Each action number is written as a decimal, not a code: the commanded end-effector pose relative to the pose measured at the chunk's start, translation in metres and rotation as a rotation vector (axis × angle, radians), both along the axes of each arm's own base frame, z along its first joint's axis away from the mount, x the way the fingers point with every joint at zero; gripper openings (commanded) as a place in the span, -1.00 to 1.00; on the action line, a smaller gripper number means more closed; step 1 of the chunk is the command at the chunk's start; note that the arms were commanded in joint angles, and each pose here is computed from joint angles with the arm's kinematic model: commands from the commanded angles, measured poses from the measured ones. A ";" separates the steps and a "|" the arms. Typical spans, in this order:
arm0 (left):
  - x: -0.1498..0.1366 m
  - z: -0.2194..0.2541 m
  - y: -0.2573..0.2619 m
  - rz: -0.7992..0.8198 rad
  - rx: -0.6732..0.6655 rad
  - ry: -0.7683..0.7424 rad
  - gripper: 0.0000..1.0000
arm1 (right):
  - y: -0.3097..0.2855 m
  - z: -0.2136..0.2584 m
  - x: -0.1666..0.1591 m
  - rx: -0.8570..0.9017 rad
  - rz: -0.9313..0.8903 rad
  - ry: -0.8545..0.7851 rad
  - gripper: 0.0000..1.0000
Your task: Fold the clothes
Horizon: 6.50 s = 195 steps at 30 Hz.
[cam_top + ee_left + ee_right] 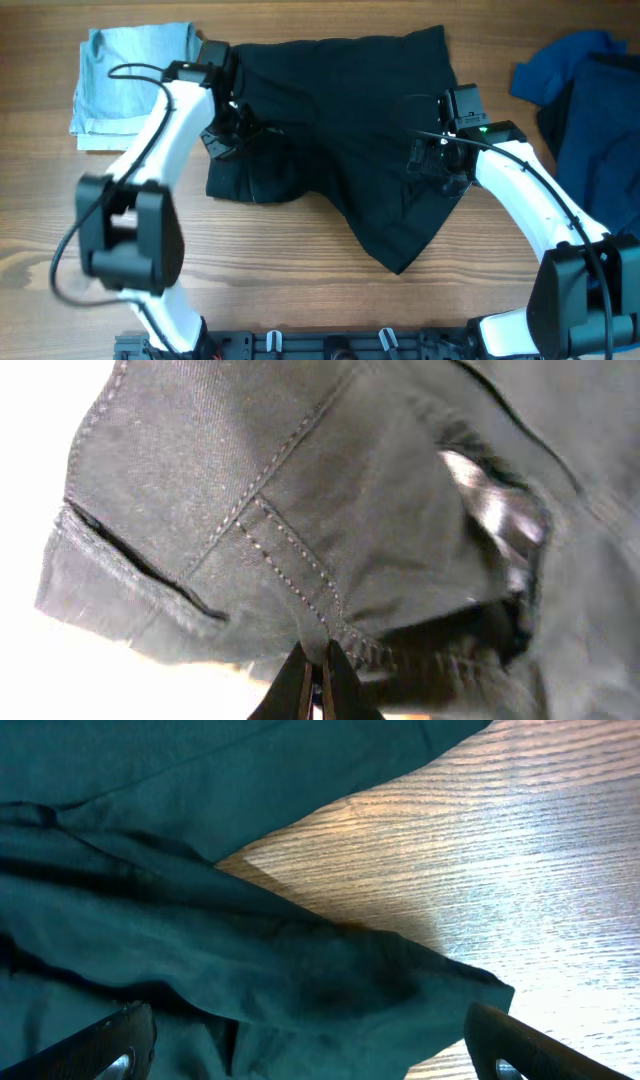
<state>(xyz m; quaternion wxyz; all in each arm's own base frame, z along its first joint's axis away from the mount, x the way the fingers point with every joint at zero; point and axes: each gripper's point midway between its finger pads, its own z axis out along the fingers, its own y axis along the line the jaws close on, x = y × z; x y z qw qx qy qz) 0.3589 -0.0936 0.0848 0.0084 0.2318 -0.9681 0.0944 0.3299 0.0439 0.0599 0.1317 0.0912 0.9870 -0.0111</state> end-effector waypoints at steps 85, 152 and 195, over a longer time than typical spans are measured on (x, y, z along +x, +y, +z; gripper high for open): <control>0.049 0.040 0.060 0.018 0.068 -0.336 0.57 | -0.007 -0.047 -0.072 0.368 -0.193 0.268 -0.91; 0.052 -0.048 -0.022 -0.258 -0.323 -0.203 0.33 | -0.100 0.022 0.020 0.342 -0.226 -0.156 0.99; 0.045 -0.081 -0.011 -0.176 -0.222 -0.109 0.02 | -0.100 0.022 0.020 0.342 -0.226 -0.156 1.00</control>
